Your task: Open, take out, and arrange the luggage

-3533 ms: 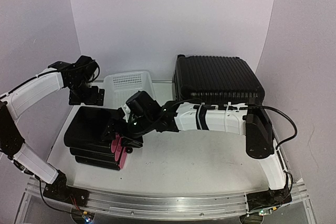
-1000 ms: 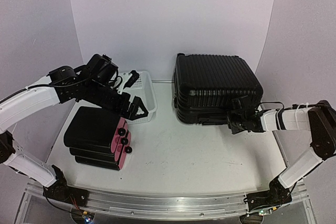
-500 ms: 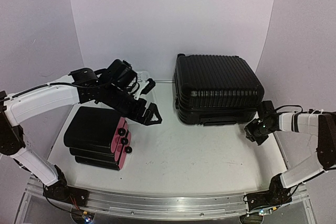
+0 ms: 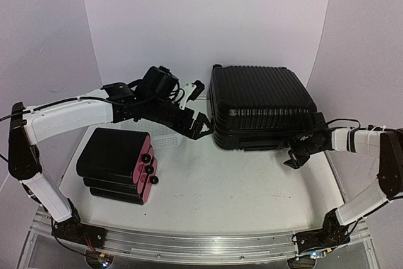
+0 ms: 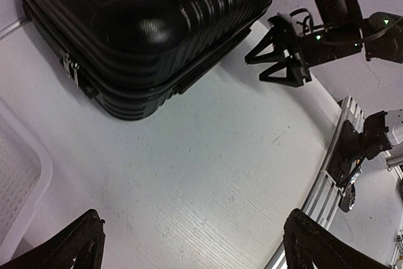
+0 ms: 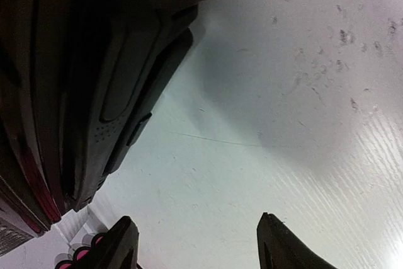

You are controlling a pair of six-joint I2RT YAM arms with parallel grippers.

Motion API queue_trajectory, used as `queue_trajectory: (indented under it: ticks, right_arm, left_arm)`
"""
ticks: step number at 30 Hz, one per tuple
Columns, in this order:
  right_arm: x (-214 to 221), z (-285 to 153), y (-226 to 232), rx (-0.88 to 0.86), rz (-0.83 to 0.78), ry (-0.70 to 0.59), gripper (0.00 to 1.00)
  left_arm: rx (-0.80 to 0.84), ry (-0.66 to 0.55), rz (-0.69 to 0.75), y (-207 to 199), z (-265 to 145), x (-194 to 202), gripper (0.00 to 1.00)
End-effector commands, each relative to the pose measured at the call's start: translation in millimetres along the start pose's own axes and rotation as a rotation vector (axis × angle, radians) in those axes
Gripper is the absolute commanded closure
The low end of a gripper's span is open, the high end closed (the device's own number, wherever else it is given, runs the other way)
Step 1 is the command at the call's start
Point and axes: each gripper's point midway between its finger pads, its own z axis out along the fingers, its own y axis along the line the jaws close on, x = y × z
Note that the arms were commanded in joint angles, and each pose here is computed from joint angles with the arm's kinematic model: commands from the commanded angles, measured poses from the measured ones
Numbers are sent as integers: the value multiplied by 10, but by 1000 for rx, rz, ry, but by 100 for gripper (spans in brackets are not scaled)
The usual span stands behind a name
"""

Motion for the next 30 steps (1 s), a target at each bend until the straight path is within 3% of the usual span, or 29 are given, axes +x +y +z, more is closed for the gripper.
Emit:
queue_trajectory:
  ticks: [1, 9, 20, 26, 28, 30]
  right_arm:
    - [-193, -15, 399, -132, 184, -128, 27]
    - [-309, 38, 326, -87, 343, -285, 25]
    - [-412, 244, 485, -68, 323, -377, 26]
    - [-549, 228, 69, 33, 410, -551, 27]
    - [-575, 285, -29, 70, 404, -572, 32]
    - [-553, 379, -90, 107, 377, -552, 47]
  left_arm:
    - [56, -164, 81, -161, -205, -337, 1]
    - [64, -142, 50, -131, -265, -119, 1]
    - [92, -157, 73, -165, -381, -15, 1]
    - [101, -141, 85, -181, -251, -74, 1]
    - [84, -149, 84, -162, -246, -125, 1]
    - [56, -160, 82, -117, -252, -173, 1]
